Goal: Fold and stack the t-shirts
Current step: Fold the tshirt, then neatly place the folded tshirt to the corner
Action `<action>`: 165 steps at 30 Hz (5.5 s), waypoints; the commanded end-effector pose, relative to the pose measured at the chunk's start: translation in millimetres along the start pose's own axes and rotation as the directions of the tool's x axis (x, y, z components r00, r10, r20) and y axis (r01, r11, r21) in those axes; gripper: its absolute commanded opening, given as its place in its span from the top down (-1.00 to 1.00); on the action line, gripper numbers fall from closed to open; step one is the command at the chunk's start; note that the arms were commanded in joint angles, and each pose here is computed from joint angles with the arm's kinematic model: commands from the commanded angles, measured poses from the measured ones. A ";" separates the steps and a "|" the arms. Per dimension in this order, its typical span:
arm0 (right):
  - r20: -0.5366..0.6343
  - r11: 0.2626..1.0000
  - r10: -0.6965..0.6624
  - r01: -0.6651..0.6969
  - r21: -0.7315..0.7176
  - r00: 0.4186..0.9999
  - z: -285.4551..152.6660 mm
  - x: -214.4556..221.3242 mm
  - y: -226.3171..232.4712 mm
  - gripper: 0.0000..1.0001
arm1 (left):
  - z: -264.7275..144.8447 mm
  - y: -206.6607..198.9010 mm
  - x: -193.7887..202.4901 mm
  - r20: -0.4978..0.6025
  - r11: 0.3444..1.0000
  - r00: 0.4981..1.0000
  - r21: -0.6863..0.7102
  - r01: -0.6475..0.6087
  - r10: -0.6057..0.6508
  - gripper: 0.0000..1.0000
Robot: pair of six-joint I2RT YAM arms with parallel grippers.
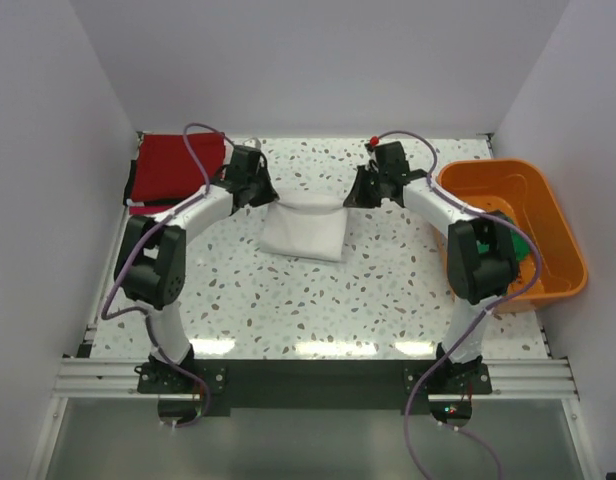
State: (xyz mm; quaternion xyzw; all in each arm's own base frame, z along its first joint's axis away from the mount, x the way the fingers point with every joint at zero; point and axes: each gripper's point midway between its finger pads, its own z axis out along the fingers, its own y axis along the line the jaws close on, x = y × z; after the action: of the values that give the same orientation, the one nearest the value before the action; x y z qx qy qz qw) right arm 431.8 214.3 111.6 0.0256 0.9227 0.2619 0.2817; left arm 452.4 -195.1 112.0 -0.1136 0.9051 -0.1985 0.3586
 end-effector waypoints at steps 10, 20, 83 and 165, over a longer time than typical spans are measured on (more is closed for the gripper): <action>0.019 1.000 0.009 -0.009 0.005 1.000 50.2 -33.8 -14.2 0.54 | 53.0 -4.9 -25.9 0.005 0.999 0.999 -0.005 -0.037 0.037 0.14; 0.103 0.997 -0.053 0.058 -0.048 0.993 8.7 -48.6 8.8 -0.97 | 26.2 -6.5 -33.4 0.034 0.998 0.997 -0.002 -0.068 0.068 -1.00; 0.138 0.984 -0.142 0.155 -0.088 0.980 -116.2 84.7 7.6 -0.97 | 29.7 32.3 15.1 -0.132 0.978 0.970 0.010 -0.207 0.207 -1.00; 0.211 0.945 -0.217 0.150 0.292 0.953 -143.8 85.7 -66.7 -0.97 | -117.7 148.5 -278.9 0.160 0.561 0.723 -0.748 -0.355 0.672 1.00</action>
State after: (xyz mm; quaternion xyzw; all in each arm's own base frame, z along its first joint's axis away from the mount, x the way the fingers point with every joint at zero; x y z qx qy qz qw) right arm 286.5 106.7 134.8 0.0035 0.9098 0.1018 0.4024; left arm 562.6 56.3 269.6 0.0188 0.8162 0.3058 0.4898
